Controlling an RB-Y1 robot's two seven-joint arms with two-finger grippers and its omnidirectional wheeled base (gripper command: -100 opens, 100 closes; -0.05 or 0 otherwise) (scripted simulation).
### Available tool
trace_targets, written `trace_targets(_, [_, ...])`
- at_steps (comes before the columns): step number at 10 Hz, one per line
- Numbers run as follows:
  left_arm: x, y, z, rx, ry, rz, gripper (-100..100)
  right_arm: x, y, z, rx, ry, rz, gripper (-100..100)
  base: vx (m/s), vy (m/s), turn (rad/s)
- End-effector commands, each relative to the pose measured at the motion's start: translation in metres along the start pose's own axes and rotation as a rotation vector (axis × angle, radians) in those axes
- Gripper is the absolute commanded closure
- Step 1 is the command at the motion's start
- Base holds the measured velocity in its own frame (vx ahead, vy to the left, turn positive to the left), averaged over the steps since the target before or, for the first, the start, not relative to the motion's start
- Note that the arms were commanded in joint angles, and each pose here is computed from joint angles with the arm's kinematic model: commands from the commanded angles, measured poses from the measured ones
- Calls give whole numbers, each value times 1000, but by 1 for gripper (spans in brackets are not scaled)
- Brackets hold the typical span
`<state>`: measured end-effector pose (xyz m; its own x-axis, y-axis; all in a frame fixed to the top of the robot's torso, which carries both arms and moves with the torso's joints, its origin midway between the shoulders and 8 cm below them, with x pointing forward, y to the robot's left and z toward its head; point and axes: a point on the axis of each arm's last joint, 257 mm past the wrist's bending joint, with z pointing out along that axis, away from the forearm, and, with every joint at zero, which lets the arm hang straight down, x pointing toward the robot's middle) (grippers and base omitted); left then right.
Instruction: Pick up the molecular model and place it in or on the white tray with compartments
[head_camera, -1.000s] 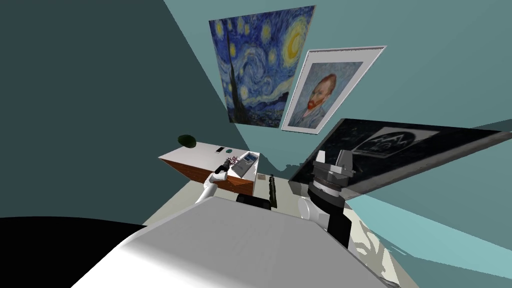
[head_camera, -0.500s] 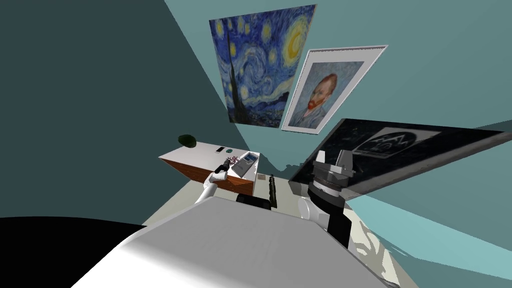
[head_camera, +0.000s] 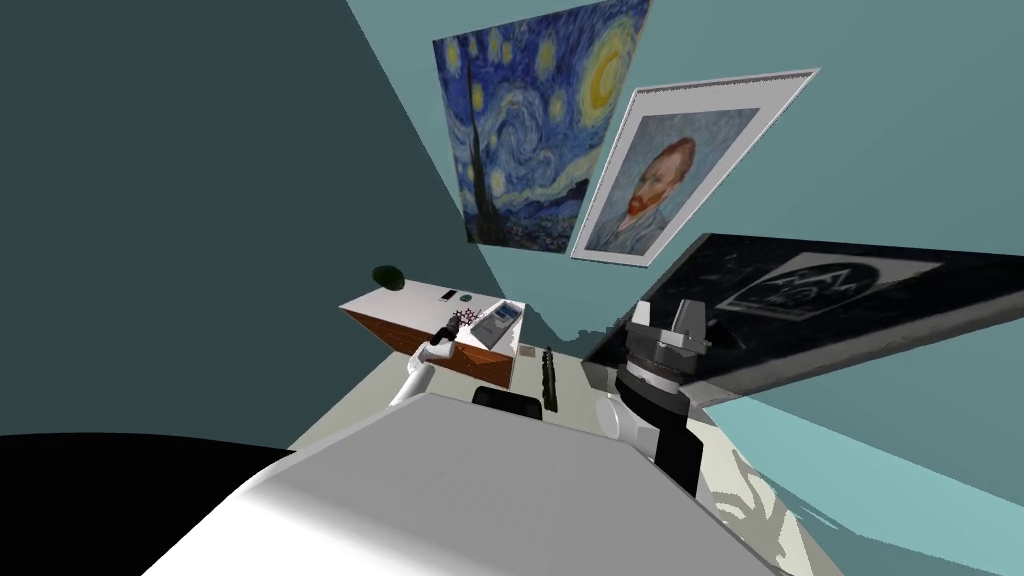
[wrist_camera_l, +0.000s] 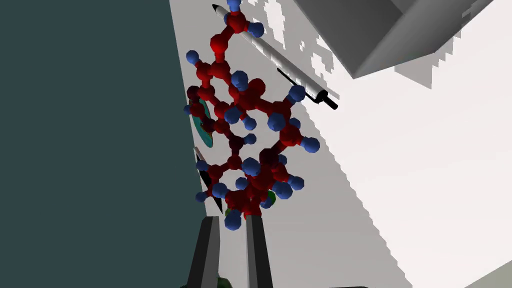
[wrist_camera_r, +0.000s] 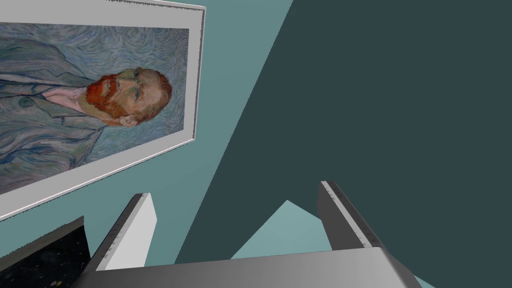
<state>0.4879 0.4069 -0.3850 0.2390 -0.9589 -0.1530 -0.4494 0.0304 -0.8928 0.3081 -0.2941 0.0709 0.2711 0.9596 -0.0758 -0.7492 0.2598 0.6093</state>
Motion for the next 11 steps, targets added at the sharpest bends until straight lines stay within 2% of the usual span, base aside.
trace_targets(1, [-2,-17,-1,51,-4,53,100,0,0,0,0,0,0,0,-142,87,132])
trace_targets(4, [-1,-41,-1,115,-3,132,100,0,0,0,0,0,0,0,-111,50,53])
trace_targets(6, [3,-57,-1,155,5,208,100,0,0,0,0,0,0,0,-139,23,-47])
trace_targets(8, [14,-63,0,152,24,244,100,0,0,0,0,0,0,0,-108,-58,-269])
trace_targets(11, [34,-67,1,134,58,282,100,0,0,0,0,0,0,0,44,-81,-233])
